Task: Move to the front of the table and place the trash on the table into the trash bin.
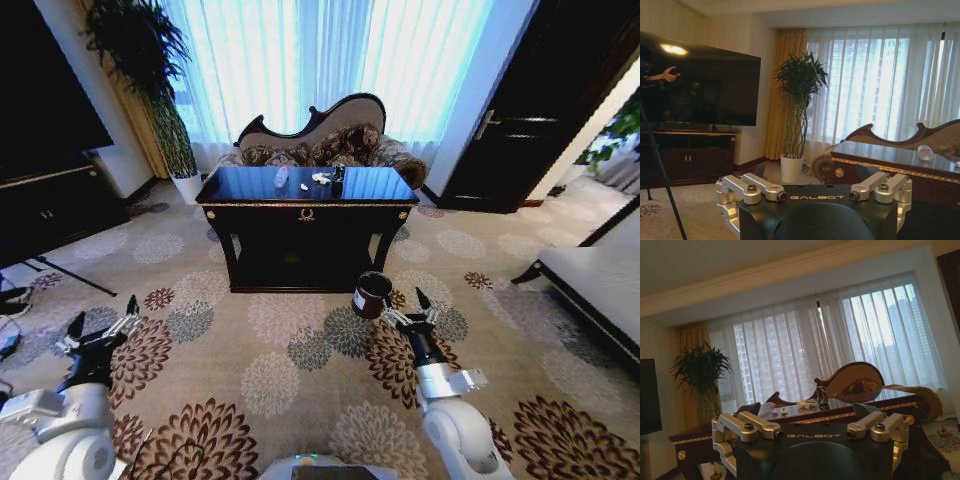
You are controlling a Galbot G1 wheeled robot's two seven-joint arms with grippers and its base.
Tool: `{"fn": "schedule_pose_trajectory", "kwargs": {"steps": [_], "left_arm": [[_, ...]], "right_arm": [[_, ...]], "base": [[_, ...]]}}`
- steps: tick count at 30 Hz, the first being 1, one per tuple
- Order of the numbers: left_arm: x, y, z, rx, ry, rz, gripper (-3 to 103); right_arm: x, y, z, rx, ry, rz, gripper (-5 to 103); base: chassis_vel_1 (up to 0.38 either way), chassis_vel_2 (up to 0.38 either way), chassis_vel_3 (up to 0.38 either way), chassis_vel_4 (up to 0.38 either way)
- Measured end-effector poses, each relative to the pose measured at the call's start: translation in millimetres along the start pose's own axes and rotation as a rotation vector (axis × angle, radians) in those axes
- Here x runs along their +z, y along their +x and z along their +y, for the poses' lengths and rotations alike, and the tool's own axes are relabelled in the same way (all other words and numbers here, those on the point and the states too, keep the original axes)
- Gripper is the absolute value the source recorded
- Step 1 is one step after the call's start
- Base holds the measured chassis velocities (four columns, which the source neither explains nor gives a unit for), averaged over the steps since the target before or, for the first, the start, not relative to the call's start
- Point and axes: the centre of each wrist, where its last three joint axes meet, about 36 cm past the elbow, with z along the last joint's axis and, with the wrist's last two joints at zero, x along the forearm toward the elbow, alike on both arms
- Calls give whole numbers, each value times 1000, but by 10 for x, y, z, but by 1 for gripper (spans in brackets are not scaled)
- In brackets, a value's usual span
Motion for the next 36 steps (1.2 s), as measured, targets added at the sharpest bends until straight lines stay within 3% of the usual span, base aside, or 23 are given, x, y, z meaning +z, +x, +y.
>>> {"fn": "schedule_pose_trajectory", "kwargs": {"steps": [22,36], "left_arm": [[-220,-9,-5,22,-37,-54,100],[-264,7,-12,34,-31,-64,100]], "right_arm": [[-227,-25,-1,-32,-21,-38,100],[-340,-37,-85,6,1,-74,100]], "base": [[-5,3,4,-5],[-145,140,148,-146]]}}
